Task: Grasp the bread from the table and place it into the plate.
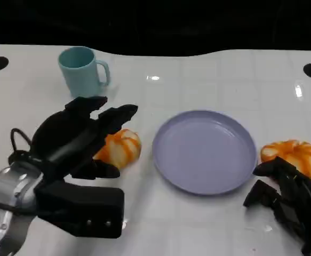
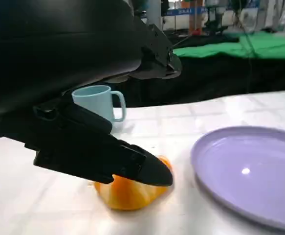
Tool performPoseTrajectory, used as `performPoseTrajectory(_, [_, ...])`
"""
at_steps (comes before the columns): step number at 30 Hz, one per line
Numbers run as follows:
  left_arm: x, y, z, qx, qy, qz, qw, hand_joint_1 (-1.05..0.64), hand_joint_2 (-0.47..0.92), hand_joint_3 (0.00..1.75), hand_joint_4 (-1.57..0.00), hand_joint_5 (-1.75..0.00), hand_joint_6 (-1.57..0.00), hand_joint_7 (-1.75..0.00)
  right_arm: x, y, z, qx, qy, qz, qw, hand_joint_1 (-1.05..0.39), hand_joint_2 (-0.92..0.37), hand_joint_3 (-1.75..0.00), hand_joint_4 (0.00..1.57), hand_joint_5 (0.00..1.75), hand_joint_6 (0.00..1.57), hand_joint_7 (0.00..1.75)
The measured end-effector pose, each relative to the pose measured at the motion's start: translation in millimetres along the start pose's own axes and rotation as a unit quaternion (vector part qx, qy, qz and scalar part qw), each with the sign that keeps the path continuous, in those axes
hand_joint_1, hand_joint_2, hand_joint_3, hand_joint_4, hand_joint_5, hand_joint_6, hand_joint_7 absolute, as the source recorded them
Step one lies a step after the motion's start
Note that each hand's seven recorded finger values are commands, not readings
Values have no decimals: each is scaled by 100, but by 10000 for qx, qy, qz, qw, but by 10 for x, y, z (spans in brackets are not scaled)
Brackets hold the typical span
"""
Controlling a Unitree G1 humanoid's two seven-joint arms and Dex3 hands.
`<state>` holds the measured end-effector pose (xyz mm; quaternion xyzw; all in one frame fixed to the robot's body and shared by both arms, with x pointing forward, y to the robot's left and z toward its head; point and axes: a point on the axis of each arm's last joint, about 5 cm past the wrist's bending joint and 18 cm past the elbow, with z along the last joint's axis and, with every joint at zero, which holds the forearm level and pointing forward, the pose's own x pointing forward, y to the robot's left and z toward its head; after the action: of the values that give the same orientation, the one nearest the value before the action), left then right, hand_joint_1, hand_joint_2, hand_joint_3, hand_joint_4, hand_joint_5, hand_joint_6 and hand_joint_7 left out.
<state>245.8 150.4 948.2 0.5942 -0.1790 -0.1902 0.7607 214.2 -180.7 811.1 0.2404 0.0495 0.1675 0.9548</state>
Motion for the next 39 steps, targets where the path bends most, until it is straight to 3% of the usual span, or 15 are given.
performPoseTrajectory(12, [251,-54,82,743,84,-567,9956,-53,76,0,-6,-19,-22,0,-4,0,1,9,-6,-2,10000,-52,-92,-21,61,160,58,126])
performPoseTrajectory(16, [377,-113,113,959,249,-989,9902,-54,76,0,-6,-19,-22,0,2,1,8,33,17,14,10000,-52,-92,-21,60,160,58,126])
performPoseTrajectory(25, [408,-120,142,1008,246,-1037,9892,-56,77,0,-8,-19,-21,0,2,1,10,39,20,15,10000,-53,-92,-20,63,159,60,125])
performPoseTrajectory(31, [691,-437,43,879,828,-2019,9719,-57,77,0,-12,-20,-21,0,-6,7,7,-21,11,-68,10000,-55,-92,-20,65,157,62,123])
performPoseTrajectory(39, [804,-596,1,845,1026,-2041,9699,-55,77,0,-14,-18,-23,-1,-18,6,30,-79,-45,-138,9999,-54,-92,-19,63,157,61,122])
